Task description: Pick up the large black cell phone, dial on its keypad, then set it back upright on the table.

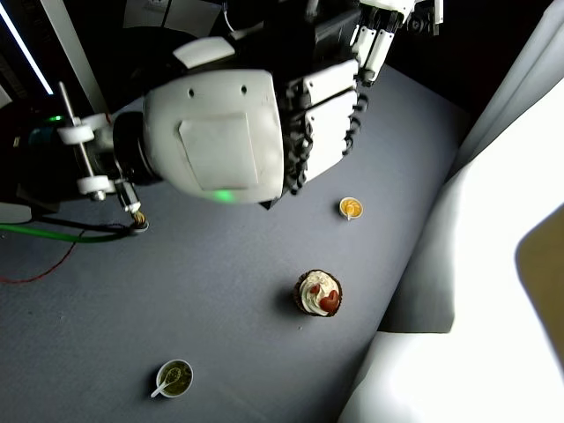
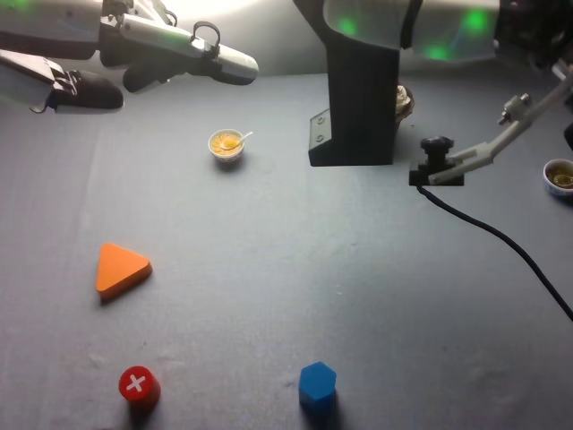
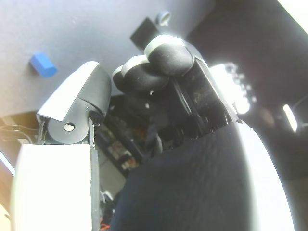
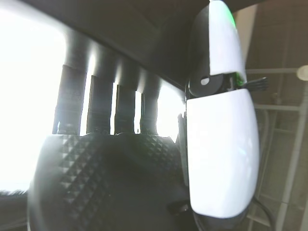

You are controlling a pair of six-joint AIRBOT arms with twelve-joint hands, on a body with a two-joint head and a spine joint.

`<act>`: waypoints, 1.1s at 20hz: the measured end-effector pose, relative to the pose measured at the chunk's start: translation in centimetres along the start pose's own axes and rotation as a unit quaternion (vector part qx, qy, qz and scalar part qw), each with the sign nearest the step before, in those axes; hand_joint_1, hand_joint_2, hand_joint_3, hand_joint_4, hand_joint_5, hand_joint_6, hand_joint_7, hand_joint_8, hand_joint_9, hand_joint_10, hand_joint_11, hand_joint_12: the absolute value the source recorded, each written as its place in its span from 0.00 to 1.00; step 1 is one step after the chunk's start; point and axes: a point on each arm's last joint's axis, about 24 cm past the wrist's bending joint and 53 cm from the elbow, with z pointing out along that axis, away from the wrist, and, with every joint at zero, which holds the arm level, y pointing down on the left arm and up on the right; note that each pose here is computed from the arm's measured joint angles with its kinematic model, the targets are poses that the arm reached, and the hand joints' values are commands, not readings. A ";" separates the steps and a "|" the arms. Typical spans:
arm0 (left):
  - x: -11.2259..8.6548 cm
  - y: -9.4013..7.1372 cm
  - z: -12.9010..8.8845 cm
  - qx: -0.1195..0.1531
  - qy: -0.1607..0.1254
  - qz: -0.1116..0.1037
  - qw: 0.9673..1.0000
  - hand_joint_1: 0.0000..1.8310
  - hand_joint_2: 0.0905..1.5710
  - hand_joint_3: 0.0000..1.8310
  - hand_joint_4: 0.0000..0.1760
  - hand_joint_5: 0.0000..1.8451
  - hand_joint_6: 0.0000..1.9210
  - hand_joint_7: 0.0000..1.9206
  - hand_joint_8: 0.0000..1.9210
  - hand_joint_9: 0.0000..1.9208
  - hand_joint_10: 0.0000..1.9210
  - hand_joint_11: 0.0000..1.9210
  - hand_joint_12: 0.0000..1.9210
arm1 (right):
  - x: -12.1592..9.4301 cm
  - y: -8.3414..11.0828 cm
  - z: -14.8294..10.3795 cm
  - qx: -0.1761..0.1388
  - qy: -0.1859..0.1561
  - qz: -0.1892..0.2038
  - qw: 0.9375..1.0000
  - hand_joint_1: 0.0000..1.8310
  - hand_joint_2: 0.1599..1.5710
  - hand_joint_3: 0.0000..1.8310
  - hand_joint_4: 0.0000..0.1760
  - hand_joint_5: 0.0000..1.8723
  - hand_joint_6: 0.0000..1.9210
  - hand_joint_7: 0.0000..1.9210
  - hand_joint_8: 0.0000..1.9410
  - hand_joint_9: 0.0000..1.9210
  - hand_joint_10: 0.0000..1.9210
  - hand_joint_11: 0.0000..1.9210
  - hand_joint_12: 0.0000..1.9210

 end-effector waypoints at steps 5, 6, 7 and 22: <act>0.3 -1.1 -0.1 0.024 0.006 -0.003 1.000 0.73 0.65 0.29 0.53 0.00 0.00 0.33 0.88 0.38 1.00 0.35 1.00 | -1.5 -1.1 -0.9 -0.009 -0.018 0.001 1.000 0.74 0.73 0.00 0.00 0.47 0.48 0.39 0.73 0.40 0.79 0.39 0.78; 0.2 -1.4 -0.1 0.030 0.004 -0.004 1.000 0.79 0.60 0.36 0.56 0.00 0.00 0.32 0.87 0.34 1.00 0.32 1.00 | -1.9 -1.3 -1.1 -0.009 -0.023 0.002 1.000 0.74 0.71 0.00 0.00 0.53 0.38 0.41 0.69 0.42 0.78 0.40 0.78; 0.1 -1.8 -0.1 0.039 0.003 -0.005 0.999 0.81 0.58 0.39 0.56 0.00 0.00 0.33 0.87 0.33 1.00 0.32 1.00 | -2.2 -1.4 -1.5 -0.011 -0.027 0.003 1.000 0.74 0.72 0.00 0.00 0.50 0.43 0.40 0.70 0.41 0.78 0.40 0.77; 2.0 -5.9 -0.3 0.122 0.042 0.017 0.991 0.30 0.77 0.00 0.00 0.21 0.00 0.38 0.37 0.32 0.63 0.21 0.84 | -4.4 -3.2 -4.7 -0.026 -0.052 -0.002 0.998 0.74 0.73 0.00 0.00 0.49 0.46 0.39 0.71 0.40 0.77 0.39 0.76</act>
